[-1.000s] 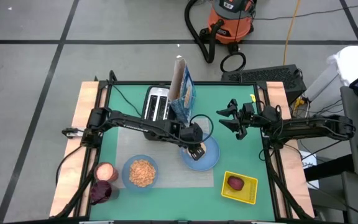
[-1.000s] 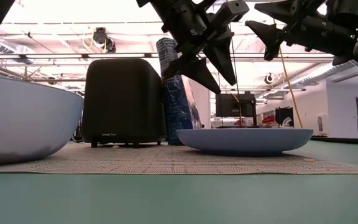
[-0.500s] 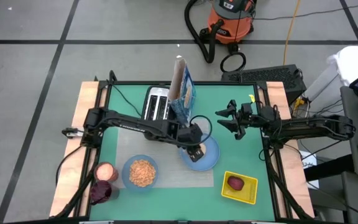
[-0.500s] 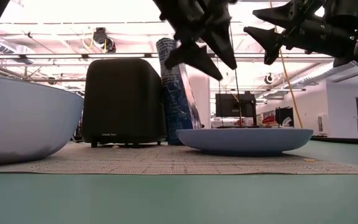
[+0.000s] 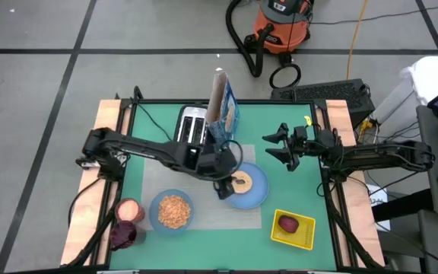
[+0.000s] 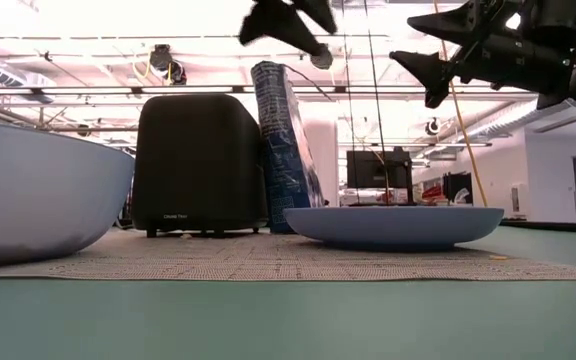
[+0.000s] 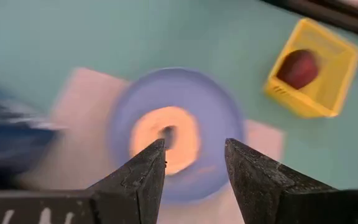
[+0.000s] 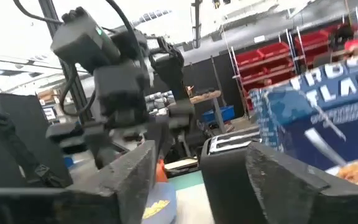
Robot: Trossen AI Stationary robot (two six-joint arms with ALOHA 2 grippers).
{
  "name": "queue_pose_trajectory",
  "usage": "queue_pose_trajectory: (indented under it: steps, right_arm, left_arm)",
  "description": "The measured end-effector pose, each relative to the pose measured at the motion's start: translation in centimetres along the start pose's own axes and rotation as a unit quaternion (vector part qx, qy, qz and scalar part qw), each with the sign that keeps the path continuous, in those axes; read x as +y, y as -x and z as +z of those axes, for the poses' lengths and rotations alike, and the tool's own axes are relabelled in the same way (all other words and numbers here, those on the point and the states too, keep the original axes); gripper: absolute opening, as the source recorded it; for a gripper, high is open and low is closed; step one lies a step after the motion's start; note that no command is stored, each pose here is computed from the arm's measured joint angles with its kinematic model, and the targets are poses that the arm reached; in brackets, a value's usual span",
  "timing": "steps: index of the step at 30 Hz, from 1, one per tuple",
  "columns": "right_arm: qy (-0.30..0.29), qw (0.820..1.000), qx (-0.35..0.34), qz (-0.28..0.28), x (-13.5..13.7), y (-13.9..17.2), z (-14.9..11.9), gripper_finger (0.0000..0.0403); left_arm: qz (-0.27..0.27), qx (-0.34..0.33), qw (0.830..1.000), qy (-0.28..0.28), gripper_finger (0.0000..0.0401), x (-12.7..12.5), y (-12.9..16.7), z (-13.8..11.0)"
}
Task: Arrange a breakfast setting
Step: Put the apple on the top of the mat
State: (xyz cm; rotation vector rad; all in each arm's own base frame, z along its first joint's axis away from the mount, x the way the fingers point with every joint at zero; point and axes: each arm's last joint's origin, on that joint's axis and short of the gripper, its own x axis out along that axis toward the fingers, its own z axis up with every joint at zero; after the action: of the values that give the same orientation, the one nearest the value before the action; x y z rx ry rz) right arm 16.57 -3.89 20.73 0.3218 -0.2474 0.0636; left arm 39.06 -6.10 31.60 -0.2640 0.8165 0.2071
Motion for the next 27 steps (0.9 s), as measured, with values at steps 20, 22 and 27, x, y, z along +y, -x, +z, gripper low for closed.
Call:
queue_pose_trajectory:
  steps: [20, 22, 27]
  right_arm:
    - [-0.069, 0.982, 0.019, 0.175, 2.9, -2.5, 3.1, 0.0345]
    - [-0.068, 0.979, 0.045, 0.186, 3.7, -3.7, 3.8, 0.0345]
    - [-0.101, 0.961, 0.180, 0.183, 5.9, -5.7, 4.2, 0.0345]
  left_arm:
    - [0.110, 0.003, 0.987, -0.117, 0.0173, -2.7, 9.0, -4.3]
    - [0.109, 0.001, 0.987, -0.120, 0.0173, -3.0, 9.1, -4.5]
    - [0.106, -0.001, 0.987, -0.122, 0.0173, -3.3, 9.2, -4.6]
